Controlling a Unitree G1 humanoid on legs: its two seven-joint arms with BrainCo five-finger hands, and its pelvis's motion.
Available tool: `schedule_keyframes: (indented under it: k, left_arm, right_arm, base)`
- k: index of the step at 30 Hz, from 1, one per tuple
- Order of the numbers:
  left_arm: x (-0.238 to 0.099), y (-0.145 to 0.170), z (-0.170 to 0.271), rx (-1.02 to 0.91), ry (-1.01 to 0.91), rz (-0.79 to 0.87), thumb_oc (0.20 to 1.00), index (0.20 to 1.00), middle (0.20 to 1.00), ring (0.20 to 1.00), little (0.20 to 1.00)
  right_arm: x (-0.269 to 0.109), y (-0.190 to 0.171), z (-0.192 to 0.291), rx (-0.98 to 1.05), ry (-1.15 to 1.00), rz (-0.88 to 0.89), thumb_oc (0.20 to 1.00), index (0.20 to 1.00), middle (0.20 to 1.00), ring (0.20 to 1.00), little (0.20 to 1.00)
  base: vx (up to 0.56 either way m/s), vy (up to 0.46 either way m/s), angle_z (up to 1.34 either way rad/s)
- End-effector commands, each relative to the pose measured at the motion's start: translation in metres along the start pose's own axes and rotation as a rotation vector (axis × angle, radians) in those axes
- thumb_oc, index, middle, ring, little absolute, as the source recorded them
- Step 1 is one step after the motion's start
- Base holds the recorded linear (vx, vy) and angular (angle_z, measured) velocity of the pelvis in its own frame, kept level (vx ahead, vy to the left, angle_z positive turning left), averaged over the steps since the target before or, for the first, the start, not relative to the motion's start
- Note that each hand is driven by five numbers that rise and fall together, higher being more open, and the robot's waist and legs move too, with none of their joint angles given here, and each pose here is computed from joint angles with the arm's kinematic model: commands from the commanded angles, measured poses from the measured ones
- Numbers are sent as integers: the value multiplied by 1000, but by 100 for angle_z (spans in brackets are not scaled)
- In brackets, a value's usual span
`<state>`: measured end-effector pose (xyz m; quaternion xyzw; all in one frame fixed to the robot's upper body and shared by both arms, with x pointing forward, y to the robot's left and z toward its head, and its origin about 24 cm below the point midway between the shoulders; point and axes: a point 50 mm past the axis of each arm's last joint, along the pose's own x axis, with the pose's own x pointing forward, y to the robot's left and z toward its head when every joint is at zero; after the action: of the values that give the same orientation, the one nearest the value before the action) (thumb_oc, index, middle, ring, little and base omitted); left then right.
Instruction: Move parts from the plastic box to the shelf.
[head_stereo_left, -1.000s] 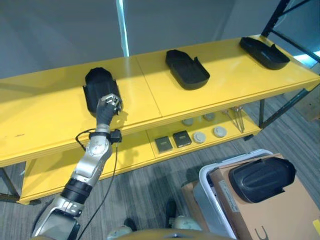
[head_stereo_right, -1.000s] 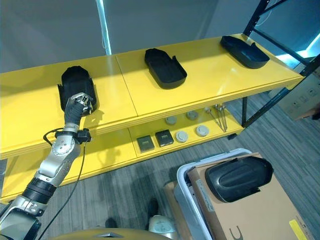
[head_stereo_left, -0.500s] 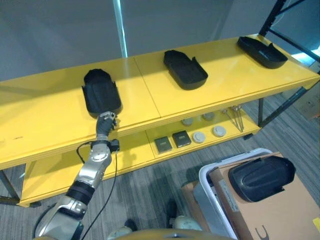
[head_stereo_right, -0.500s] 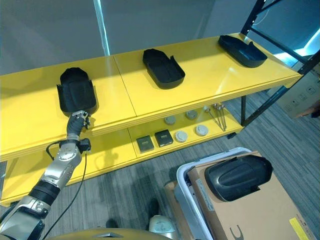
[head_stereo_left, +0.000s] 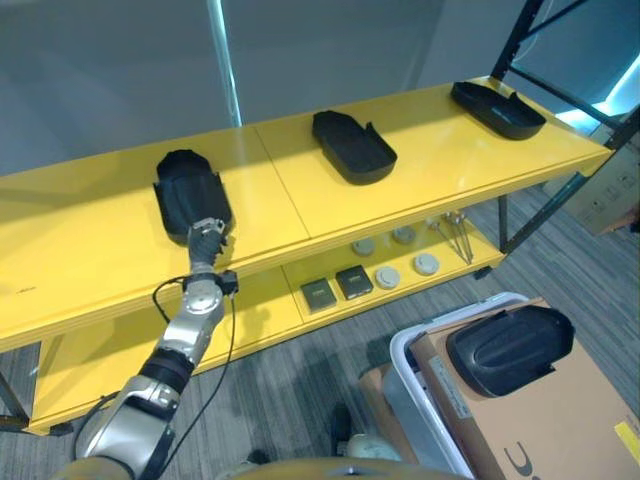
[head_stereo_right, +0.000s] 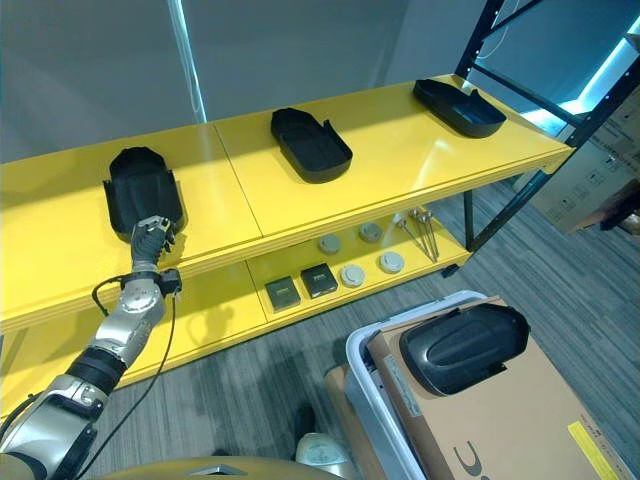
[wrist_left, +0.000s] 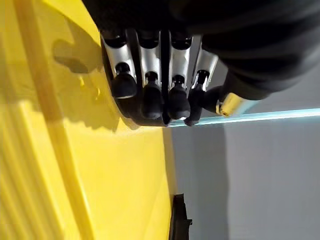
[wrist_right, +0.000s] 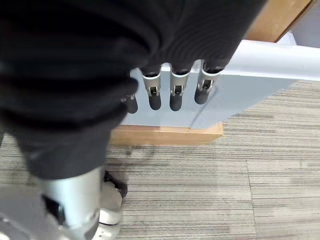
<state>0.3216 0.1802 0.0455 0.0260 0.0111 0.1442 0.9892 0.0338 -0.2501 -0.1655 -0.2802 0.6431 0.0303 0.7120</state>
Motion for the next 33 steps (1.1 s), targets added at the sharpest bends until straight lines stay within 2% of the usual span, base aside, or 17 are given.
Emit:
schedule_keyframes:
  k: [1, 15, 33]
  left_arm:
    - [20, -13, 40, 3, -165, 2, 200, 200, 200, 200, 200]
    - [25, -4, 17, 54, -61, 92, 200, 200, 200, 200, 200]
    - [37, -1, 31, 87, -86, 131, 200, 200, 200, 200, 200]
  right_arm:
    - [1, -19, -14, -92, 47, -29, 1000, 1000, 1000, 1000, 1000]
    - [2, -22, -15, -105, 49, -35, 1000, 1000, 1000, 1000, 1000]
    - [2, -31, -15, -113, 41, -50, 1000, 1000, 1000, 1000, 1000]
  base:
    - [0, 0, 0]
    - [0, 0, 0]
    - [5, 8, -1]
